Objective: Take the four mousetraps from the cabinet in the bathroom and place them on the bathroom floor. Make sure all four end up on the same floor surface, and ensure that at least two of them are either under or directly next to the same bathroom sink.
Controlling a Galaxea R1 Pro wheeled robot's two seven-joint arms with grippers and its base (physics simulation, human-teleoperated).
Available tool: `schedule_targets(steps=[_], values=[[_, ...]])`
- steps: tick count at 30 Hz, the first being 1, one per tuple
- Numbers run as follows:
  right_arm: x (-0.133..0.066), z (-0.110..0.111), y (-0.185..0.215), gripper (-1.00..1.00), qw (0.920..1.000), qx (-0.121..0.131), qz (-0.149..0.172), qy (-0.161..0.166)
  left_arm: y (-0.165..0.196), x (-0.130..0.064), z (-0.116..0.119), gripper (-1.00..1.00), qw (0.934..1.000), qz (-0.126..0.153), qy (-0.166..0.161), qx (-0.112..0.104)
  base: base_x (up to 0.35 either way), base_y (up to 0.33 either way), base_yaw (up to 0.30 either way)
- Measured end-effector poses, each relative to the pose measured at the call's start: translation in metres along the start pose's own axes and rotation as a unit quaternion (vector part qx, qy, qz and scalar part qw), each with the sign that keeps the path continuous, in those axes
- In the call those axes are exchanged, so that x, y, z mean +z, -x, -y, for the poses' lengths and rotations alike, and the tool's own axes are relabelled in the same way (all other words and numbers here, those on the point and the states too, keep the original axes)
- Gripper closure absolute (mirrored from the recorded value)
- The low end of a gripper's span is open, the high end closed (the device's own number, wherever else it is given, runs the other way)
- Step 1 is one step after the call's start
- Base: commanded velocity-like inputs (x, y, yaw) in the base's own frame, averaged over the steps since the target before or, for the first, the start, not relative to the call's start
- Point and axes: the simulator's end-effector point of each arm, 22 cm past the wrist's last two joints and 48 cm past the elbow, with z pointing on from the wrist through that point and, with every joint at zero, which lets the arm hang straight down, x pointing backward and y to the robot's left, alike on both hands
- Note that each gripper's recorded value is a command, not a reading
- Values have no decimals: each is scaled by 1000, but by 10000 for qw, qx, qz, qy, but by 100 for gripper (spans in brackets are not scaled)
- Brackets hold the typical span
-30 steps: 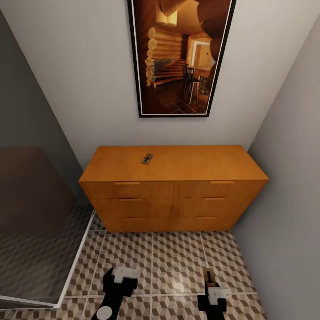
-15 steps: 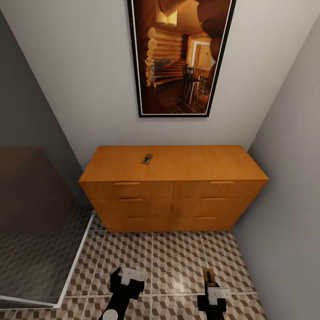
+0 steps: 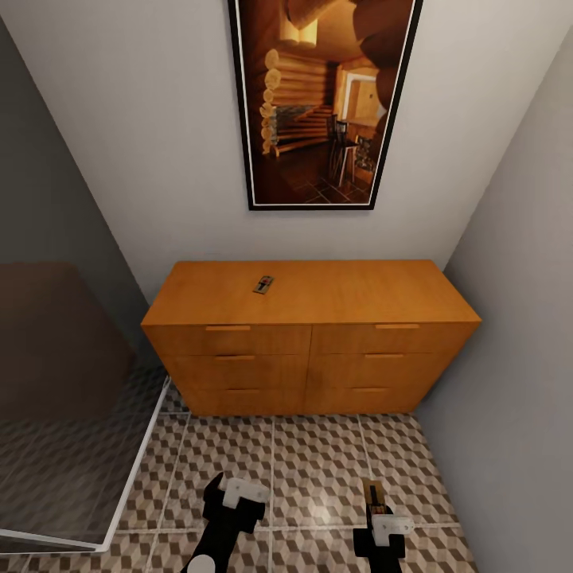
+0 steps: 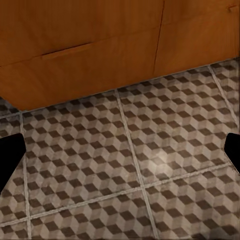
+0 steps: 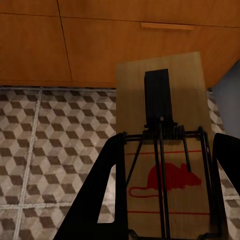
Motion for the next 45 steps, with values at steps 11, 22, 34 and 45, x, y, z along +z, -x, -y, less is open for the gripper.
schedule_targets(steps=[11,22,34,45], values=[[0,1,0,100,10000,-6,-1,-8,43,-8,1,-100,9992,373,-10,-158,0,0,0],[0,1,0,100,10000,-8,-7,-3,102,-28,31,-100,9987,102,-224,-455,0,0,0],[0,1,0,100,10000,-9,-8,-1,233,4,-59,-100,9963,558,493,-437,0,0,0],[0,0,0,100,10000,-12,-6,11,375,-13,-110,-100,9912,998,813,-307,0,0,0]])
